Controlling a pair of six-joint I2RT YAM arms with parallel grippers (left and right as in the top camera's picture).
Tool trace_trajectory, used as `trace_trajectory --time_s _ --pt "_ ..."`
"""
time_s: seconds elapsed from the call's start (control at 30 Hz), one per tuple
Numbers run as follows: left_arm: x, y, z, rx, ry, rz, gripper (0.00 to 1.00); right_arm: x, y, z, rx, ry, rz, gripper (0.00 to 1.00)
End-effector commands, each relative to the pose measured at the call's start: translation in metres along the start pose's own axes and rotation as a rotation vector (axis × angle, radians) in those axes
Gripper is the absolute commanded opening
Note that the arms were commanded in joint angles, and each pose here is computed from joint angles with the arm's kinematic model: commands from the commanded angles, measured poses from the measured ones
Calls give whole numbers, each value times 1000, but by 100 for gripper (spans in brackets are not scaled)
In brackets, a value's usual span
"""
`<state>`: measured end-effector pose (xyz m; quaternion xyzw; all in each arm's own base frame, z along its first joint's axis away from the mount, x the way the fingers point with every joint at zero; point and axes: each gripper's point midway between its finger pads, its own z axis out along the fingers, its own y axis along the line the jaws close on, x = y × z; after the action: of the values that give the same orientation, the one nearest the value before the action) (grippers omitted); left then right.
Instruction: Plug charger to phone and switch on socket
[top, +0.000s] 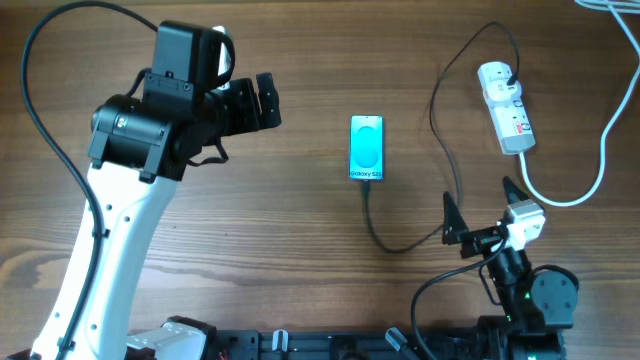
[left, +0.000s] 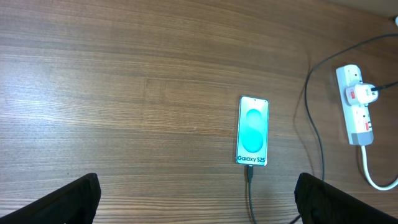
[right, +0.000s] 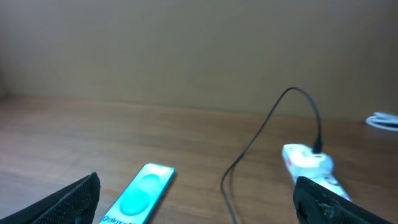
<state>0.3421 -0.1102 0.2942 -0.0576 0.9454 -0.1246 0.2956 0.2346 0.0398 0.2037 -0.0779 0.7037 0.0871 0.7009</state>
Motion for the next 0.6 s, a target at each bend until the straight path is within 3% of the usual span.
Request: trace_trajectory --time_s 0.0,0.2,0.57 --pt "-1 2 0 -11 -8 -13 100 -7 -10 -1 59 -44 -63 100" --pt "-1 2 0 -11 -8 -13 100 6 -12 6 61 -93 -53 100" --pt "-1 2 0 -11 -8 -13 100 27 -19 7 100 -9 -37 100"
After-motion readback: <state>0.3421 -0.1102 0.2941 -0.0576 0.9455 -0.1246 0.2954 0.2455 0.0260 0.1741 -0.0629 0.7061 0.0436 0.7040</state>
